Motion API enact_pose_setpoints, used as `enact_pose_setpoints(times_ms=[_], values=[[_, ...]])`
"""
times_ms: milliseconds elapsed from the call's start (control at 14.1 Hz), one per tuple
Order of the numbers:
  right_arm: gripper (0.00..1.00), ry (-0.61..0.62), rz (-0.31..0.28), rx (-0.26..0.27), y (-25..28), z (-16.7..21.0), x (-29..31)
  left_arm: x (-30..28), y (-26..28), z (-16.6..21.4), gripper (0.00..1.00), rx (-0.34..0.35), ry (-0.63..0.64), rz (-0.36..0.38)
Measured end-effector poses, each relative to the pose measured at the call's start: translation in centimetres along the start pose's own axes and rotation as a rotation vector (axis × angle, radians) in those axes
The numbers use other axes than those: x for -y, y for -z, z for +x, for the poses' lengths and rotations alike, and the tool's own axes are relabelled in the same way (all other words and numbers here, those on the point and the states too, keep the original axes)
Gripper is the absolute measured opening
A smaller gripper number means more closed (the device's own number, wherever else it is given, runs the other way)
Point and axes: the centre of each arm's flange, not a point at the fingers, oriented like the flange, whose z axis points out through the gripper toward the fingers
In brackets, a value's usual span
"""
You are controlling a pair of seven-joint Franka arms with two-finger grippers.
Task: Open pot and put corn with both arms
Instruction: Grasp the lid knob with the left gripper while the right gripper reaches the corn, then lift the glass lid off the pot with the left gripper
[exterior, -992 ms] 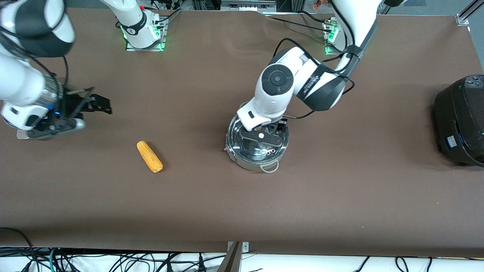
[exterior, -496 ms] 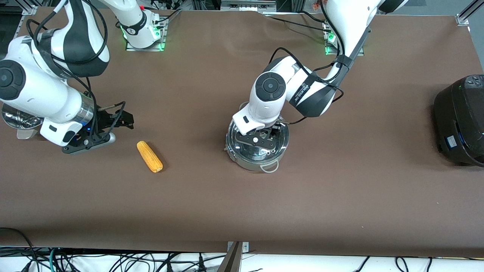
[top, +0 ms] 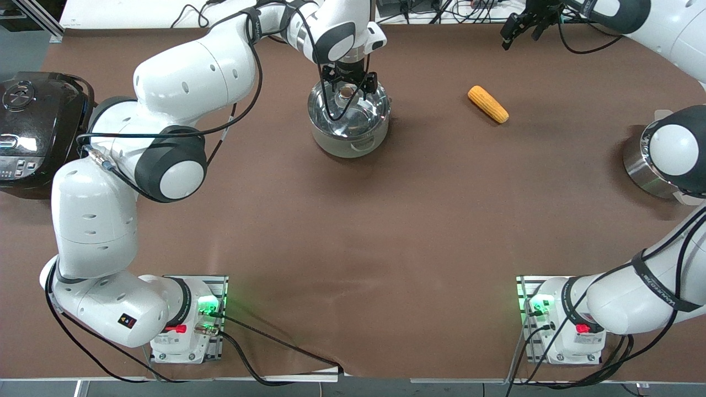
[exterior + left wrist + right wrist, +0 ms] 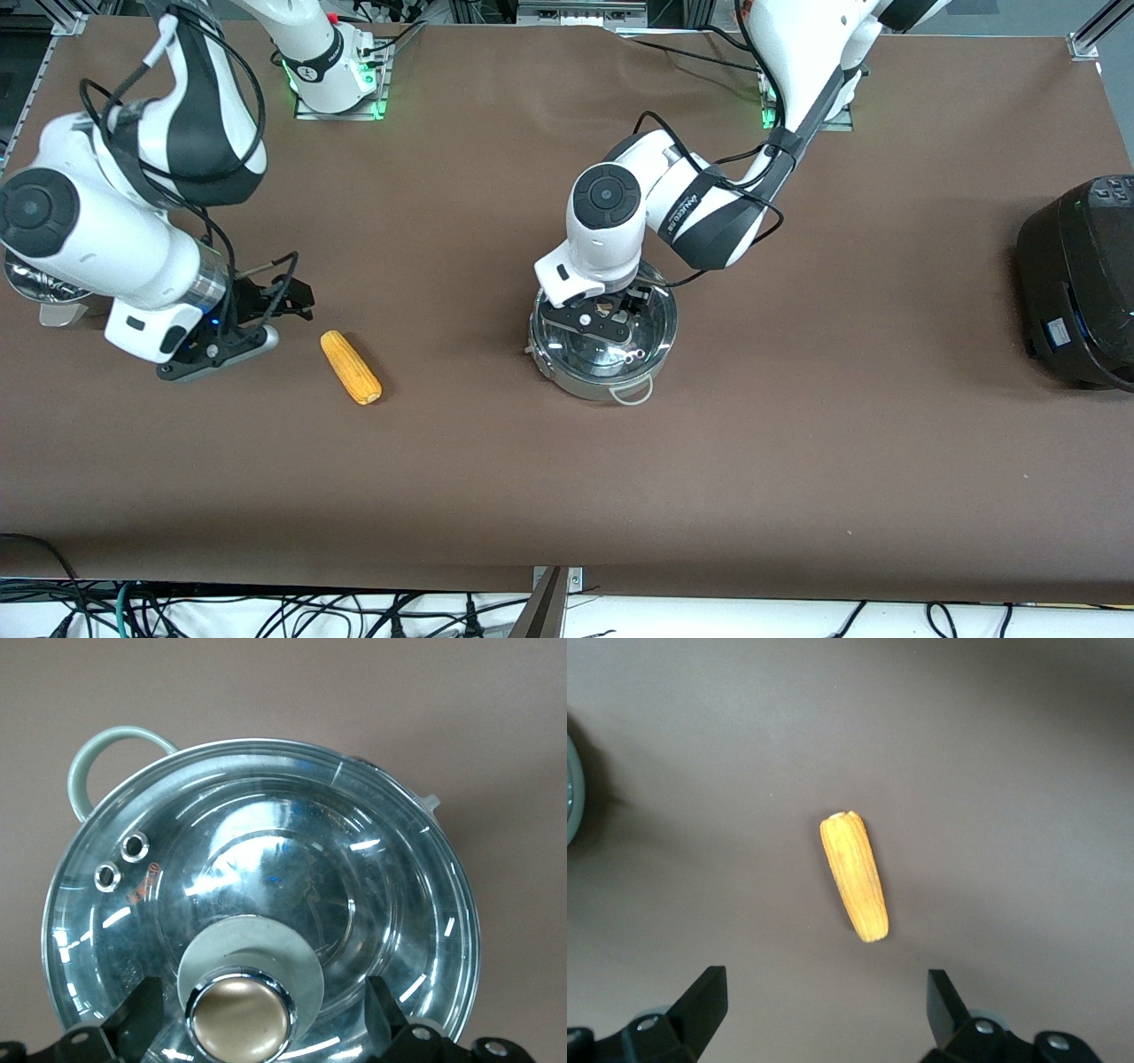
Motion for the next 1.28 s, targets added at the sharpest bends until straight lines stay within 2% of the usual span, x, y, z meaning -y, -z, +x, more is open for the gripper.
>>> enact_pose_setpoints(times_ms=[142, 283, 425, 496, 921, 1134, 1276], values=[[1.00, 0.015, -0.005, -0.003, -2.2, 0.9, 0.0, 0.0, -0.2, -0.1, 0.96, 0.008, -0.001, 0.004], [1.00, 0.044, -0.010, -0.008, -4.5, 1.7, -0.1, 0.1, -0.3, -0.1, 0.78, 0.010, 0.000, 0.005], [1.00, 0.079, -0.016, -0.022, -6.7, 2.6, 0.0, 0.5, -0.2, 0.0, 0.56, 0.010, 0.002, 0.016], [1.00, 0.095, -0.017, -0.030, -8.1, 3.1, 0.4, 0.6, -0.2, 0.0, 0.50, 0.010, 0.004, 0.016], [1.00, 0.176, -0.012, -0.065, -15.8, 5.3, 3.1, 0.7, 1.4, -0.1, 0.50, -0.006, 0.006, 0.014], [1.00, 0.242, -0.006, -0.055, -17.8, 5.4, 3.7, 1.4, 7.3, -1.3, 0.50, -0.022, 0.013, 0.030], [1.00, 0.264, -0.004, -0.041, -18.5, 5.1, 3.5, 3.4, 10.9, -2.6, 0.50, 0.007, 0.035, 0.062]])
